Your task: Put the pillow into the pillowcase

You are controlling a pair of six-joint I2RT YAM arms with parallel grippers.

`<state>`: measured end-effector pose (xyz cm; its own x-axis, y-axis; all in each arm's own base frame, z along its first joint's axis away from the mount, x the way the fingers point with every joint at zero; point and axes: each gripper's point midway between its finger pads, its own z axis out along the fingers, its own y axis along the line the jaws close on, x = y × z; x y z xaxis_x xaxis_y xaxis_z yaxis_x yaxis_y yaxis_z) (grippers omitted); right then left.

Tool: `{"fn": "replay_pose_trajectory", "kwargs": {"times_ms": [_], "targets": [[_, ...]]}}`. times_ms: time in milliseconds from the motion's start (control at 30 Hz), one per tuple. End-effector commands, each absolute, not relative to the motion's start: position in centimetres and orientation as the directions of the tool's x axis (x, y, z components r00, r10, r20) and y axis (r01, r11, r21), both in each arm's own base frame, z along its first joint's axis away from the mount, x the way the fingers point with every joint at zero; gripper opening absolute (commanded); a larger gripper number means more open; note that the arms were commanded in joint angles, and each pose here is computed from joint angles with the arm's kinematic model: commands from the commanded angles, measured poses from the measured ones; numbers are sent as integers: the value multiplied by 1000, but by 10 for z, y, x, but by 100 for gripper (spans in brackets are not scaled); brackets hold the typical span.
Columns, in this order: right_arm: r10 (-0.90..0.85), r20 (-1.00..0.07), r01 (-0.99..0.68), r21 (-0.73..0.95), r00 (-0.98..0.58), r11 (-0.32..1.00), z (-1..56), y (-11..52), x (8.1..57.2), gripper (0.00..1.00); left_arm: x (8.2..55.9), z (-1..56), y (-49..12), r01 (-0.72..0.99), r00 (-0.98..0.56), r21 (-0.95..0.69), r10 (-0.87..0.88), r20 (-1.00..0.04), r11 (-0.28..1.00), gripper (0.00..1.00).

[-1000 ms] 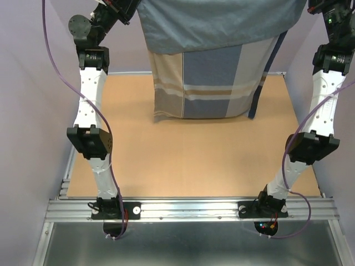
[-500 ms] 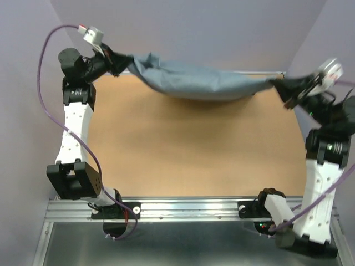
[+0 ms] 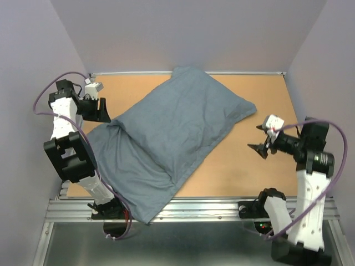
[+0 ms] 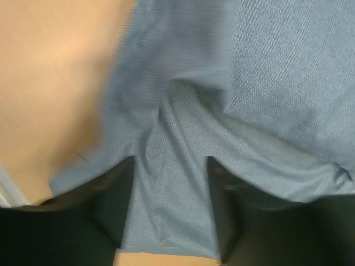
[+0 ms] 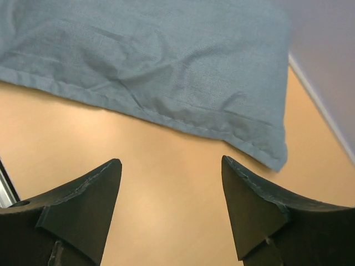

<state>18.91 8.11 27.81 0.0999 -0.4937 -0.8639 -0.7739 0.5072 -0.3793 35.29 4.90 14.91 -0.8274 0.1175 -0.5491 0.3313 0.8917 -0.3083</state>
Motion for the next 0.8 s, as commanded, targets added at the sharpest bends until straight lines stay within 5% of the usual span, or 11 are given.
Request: {"fn": "replay_pose_trajectory", "kwargs": {"times_ms": [0,100,167,400,567,767], "targets": [[-346,-936,-822,-246,63,514,297,80,246,78,371,185,57,373,-761,-182,187,-621,910,70],[-229,-969,-877,-30,-93,480,286,100,272,78,384,196,70,312,-735,-115,162,-659,943,71],[-290,-948,-876,-27,-130,482,265,120,295,78,384,203,78,260,-717,-67,146,-682,963,72],[-321,-876,-747,66,-361,662,220,147,364,87,367,162,-18,450,-732,-152,266,-628,880,66],[-306,-909,-727,-4,-284,687,235,164,423,88,371,111,-80,455,-787,-240,262,-558,858,60],[-323,-890,-695,-10,-322,719,187,181,489,88,398,76,-136,543,-763,-239,354,-542,805,56]]}}
